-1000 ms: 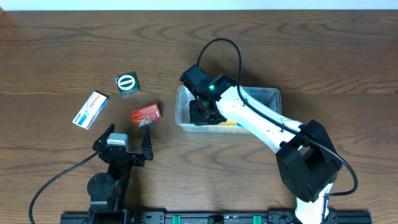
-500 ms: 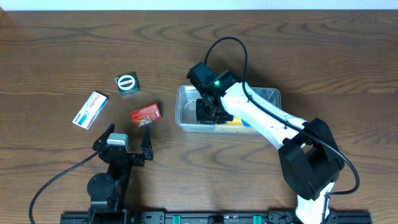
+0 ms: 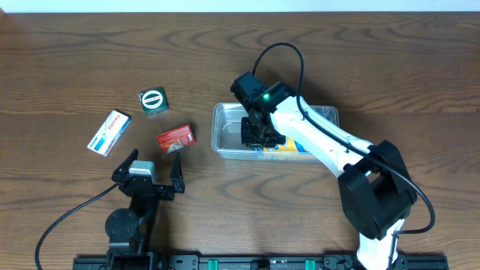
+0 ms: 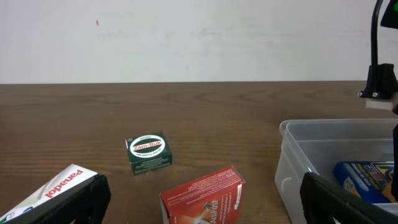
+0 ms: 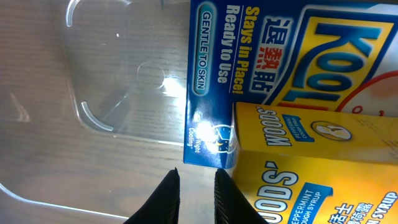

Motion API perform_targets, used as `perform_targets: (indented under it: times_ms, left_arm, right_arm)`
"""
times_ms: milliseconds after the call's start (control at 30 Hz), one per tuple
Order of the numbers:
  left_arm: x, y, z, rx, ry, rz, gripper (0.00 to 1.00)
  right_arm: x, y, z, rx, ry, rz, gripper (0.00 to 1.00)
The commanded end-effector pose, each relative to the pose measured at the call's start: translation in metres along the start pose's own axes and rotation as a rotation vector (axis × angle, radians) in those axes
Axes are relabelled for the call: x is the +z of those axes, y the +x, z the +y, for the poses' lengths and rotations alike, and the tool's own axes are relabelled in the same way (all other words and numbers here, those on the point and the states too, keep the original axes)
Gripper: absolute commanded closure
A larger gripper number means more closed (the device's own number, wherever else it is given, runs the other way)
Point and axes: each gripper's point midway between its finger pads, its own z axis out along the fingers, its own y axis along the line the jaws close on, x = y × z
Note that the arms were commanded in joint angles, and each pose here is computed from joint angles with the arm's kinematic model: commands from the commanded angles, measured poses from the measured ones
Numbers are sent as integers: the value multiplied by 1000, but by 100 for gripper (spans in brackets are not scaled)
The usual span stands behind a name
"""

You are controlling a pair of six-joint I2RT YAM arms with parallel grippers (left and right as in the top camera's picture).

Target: Pack container

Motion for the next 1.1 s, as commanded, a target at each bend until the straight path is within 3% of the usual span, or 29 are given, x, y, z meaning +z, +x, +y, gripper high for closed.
perform_targets:
  times_ms: [0, 600, 733, 867, 1067]
  left_arm:
    - [1, 16, 1, 1, -2, 44, 2]
    - [1, 16, 1, 1, -2, 43, 2]
    - [1, 16, 1, 1, -2, 44, 2]
    - [1, 16, 1, 1, -2, 44, 2]
    - [1, 16, 1, 1, -2, 44, 2]
  right_arm:
    - [3, -4, -11, -3, 38, -6, 82]
    - [3, -2, -18, -27, 73, -4, 80]
    - [3, -3, -18, -34, 71, -6, 77]
    - [2, -5, -18, -30, 66, -12, 65]
    - [0, -11, -22, -21, 63, -16, 64]
